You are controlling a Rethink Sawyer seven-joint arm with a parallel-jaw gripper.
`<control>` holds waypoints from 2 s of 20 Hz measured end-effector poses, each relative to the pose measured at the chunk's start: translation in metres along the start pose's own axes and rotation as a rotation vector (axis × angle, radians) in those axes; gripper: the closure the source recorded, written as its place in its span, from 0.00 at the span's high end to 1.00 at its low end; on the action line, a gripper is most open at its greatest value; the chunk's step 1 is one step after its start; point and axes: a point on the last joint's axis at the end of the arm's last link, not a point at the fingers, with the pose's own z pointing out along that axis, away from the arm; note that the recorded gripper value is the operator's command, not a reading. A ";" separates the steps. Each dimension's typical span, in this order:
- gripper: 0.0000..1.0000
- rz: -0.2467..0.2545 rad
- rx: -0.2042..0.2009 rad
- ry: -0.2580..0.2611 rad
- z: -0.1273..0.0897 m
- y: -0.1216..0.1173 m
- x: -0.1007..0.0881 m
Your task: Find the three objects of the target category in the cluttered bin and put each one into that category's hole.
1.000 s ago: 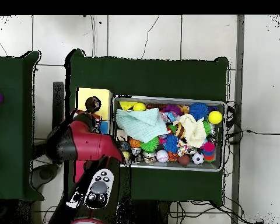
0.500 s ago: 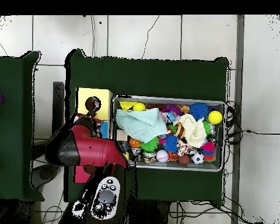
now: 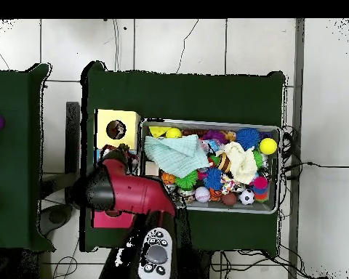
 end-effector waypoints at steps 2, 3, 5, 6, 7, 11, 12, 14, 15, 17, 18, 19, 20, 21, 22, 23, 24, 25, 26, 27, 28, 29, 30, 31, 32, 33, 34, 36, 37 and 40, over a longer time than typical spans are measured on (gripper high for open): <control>0.00 0.008 0.011 0.008 -0.003 -0.017 -0.005; 0.00 0.010 0.013 0.009 -0.003 -0.020 -0.006; 0.00 0.013 0.017 0.009 -0.004 -0.029 -0.011; 0.00 0.015 0.019 0.009 -0.005 -0.035 -0.014; 0.00 0.015 0.019 0.007 -0.005 -0.038 -0.017; 0.00 0.014 0.024 0.002 -0.008 -0.051 -0.025; 0.00 0.012 0.026 0.002 -0.008 -0.053 -0.026; 0.00 0.007 0.031 0.006 -0.010 -0.059 -0.028; 0.00 0.005 0.034 0.009 -0.012 -0.064 -0.031; 0.00 0.007 0.042 0.019 -0.018 -0.075 -0.037; 0.00 0.008 0.044 0.022 -0.019 -0.078 -0.039; 0.00 0.009 0.045 0.024 -0.021 -0.081 -0.041; 0.00 0.015 0.048 0.029 -0.025 -0.090 -0.047; 0.00 0.018 0.048 0.030 -0.027 -0.093 -0.050; 0.00 0.020 0.048 0.031 -0.029 -0.096 -0.052; 0.00 0.027 0.047 0.033 -0.032 -0.102 -0.058; 0.00 0.030 0.047 0.033 -0.034 -0.106 -0.061; 0.00 0.039 0.048 0.033 -0.037 -0.115 -0.067; 0.00 0.043 0.048 0.032 -0.039 -0.119 -0.071; 0.00 0.056 0.049 0.026 -0.042 -0.133 -0.081; 0.00 0.059 0.049 0.024 -0.042 -0.136 -0.083; 0.00 0.061 0.049 0.023 -0.043 -0.140 -0.084; 0.00 0.067 0.049 0.017 -0.043 -0.150 -0.090; 0.00 0.071 0.049 0.013 -0.043 -0.158 -0.095; 0.00 0.073 0.050 0.009 -0.043 -0.165 -0.098; 0.00 0.074 0.050 0.008 -0.043 -0.168 -0.099; 0.00 0.077 0.051 0.006 -0.042 -0.179 -0.103; 0.00 0.079 0.052 0.005 -0.040 -0.193 -0.108; 0.00 0.078 0.052 0.004 -0.038 -0.200 -0.109; 0.00 0.070 0.053 0.002 -0.034 -0.222 -0.114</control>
